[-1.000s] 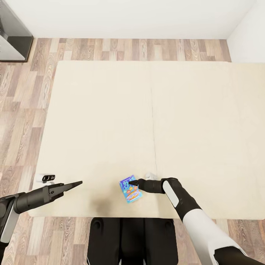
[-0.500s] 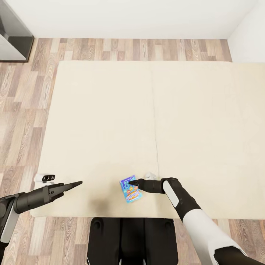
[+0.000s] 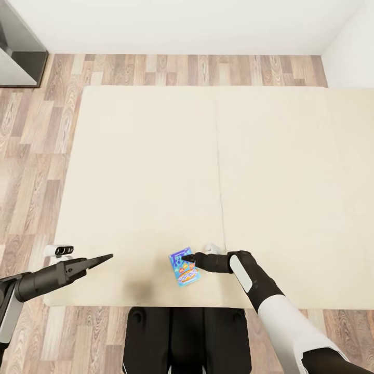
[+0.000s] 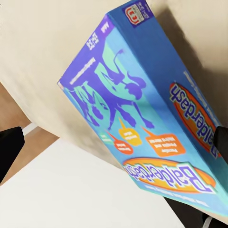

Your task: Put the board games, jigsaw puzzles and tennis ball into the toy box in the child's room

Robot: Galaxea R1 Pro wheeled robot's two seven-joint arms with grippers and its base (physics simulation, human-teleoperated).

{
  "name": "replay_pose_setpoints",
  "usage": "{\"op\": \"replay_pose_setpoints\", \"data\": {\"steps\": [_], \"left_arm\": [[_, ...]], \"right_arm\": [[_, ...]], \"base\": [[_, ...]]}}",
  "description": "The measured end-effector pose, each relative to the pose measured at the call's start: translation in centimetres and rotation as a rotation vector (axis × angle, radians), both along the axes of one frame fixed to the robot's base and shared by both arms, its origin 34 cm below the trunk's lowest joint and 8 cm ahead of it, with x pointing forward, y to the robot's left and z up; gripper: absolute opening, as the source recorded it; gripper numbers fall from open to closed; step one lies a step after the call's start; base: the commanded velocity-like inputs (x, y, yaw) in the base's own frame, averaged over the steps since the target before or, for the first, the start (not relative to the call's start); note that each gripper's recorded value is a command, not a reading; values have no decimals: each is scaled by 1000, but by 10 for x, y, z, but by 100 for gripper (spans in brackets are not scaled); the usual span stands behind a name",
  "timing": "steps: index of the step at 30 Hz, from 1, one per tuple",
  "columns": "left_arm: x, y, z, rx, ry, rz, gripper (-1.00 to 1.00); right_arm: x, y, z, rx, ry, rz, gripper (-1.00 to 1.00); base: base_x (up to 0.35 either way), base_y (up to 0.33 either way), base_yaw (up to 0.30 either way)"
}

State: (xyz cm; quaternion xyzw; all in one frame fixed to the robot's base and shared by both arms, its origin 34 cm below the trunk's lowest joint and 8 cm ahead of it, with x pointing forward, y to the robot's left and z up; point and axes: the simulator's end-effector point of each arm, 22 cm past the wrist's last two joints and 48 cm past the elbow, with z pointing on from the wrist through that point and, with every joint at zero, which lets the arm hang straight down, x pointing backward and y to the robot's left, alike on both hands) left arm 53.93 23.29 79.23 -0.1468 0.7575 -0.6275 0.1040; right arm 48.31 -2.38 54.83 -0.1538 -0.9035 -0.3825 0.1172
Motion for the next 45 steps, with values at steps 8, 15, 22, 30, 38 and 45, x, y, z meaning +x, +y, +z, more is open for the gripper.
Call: {"op": "replay_pose_setpoints", "data": {"steps": [8,15,22,30,38,45], "left_arm": [[0,0,0,0,0,2,100],[0,0,0,0,0,2,100],[0,0,0,0,0,2,100],[0,1,0,1,0,2,100],[0,0,0,0,0,2,100],[0,1,0,1,0,2,100]], "right_arm": [[0,0,0,1,0,-2,100],[0,-1,0,-1,0,-2,100],[0,-1,0,-1,0,-1,100],[0,0,0,1,0,-2,100],[0,0,0,1,0,-3,100],[0,-1,0,-1,0,-1,100]], "base": [[0,28,0],[0,17,0],[0,39,0],[0,98,0],[0,31,0],[0,111,0]]}}
